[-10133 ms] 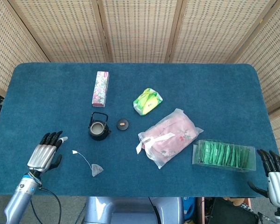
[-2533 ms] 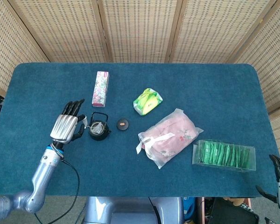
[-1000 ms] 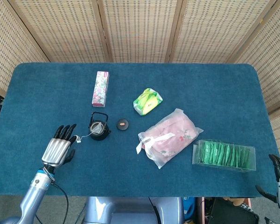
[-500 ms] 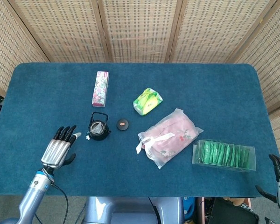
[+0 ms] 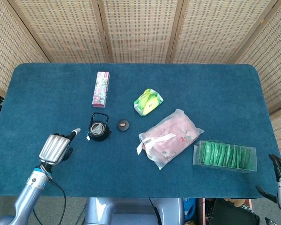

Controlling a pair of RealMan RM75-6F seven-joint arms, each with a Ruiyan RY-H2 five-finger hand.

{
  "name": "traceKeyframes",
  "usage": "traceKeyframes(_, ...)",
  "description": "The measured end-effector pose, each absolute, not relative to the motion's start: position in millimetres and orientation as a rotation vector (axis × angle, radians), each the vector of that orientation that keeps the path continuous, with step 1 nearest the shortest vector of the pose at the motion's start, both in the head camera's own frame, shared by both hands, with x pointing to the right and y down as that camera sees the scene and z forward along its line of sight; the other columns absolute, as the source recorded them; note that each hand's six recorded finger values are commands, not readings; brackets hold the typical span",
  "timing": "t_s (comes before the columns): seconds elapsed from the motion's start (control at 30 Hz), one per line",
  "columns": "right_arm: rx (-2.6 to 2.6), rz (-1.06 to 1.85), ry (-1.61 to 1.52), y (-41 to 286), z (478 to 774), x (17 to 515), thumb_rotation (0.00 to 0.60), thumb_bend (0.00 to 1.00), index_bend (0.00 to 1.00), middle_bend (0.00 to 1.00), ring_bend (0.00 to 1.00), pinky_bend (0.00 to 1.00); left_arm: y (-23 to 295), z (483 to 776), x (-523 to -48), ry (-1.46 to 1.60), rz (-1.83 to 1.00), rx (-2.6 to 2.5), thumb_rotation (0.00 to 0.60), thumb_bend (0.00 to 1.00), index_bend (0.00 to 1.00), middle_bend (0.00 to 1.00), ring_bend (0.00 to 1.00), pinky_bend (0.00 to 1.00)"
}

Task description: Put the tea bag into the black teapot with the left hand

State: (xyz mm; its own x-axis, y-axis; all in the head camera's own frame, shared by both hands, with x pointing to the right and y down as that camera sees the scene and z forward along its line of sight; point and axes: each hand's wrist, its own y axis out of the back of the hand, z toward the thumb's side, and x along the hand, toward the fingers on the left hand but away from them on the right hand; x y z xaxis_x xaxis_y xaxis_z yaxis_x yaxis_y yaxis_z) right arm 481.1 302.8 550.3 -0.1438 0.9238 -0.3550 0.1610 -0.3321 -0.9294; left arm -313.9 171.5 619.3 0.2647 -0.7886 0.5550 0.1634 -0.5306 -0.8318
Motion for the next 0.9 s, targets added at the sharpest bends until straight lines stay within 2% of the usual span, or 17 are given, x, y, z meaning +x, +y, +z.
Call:
traceKeyframes(0.3, -1.489, 1.538, -1.250, 303, 550, 480, 0.600, 0.01, 0.12, 0.19, 0.08, 0.16, 164, 621, -307, 0.473, -1.435, -1.690, 0.600, 0.88, 0.06, 0.85, 0.82, 0.72)
traceKeyframes(0.43, -1.491, 1.540, -1.249, 303, 550, 480, 0.600, 0.01, 0.12, 0.19, 0.08, 0.16, 159, 625, -301, 0.411, -1.465, -1.713, 0.600, 0.97, 0.03, 0.86, 0.83, 0.72)
traceKeyframes(0.9, -1.486, 1.553, -1.257, 305, 551, 484, 0.600, 0.01, 0.12, 0.19, 0.08, 0.16, 151, 650, -271, 0.240, -1.530, -1.806, 0.600, 0.99, 0.01, 0.88, 0.84, 0.72)
